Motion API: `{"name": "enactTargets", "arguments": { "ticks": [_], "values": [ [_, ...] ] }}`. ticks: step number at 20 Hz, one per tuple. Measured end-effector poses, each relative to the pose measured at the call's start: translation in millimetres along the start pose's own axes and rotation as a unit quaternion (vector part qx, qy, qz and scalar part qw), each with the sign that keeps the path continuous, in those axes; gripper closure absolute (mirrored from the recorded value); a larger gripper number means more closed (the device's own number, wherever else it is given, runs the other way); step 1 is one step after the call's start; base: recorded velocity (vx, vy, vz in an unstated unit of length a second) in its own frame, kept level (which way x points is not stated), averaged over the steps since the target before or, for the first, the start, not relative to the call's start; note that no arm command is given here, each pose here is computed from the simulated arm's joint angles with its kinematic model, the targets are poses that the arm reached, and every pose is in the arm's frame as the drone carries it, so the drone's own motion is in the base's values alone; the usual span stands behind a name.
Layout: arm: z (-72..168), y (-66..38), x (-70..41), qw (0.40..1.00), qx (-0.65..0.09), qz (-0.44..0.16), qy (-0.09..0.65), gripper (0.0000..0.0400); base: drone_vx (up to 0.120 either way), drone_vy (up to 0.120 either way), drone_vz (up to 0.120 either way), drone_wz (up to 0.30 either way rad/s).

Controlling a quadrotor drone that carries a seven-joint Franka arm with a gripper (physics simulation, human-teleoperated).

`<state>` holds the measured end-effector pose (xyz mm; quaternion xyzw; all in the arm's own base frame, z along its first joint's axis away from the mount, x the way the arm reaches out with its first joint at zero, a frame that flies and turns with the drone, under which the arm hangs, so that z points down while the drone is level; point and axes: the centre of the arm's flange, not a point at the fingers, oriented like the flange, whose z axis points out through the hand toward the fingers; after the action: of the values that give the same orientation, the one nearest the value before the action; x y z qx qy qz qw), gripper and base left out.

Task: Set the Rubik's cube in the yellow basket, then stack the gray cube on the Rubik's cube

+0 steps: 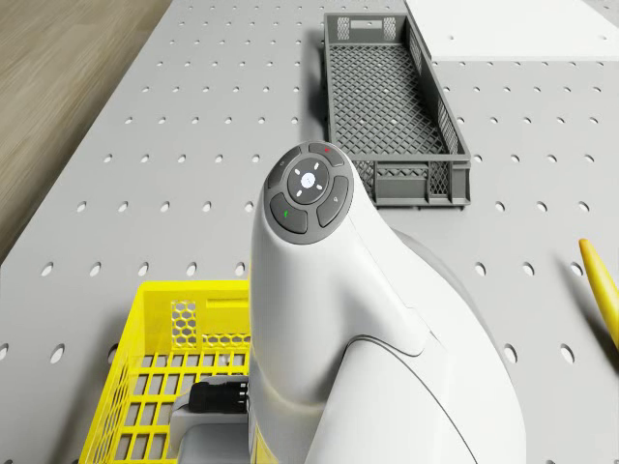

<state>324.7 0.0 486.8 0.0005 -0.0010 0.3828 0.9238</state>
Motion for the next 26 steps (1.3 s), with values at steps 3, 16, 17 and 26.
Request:
{"name": "enactTargets", "arguments": {
  "ticks": [3,16,17,26],
  "values": [
    [-0.1,0.0,0.0,1.000,0.000,0.000,0.000,0.0000,0.000,-0.120,0.000,0.000],
    [-0.1,0.0,0.0,1.000,0.000,0.000,0.000,0.0000,0.015,-0.120,-0.015,0.000],
    [-0.1,0.0,0.0,1.000,0.000,0.000,0.000,0.0000,0.000,-0.120,-0.120,0.000],
    [-0.1,0.0,0.0,1.000,0.000,0.000,0.000,0.0000,0.000,-0.120,-0.062,0.000]
  ]
}}
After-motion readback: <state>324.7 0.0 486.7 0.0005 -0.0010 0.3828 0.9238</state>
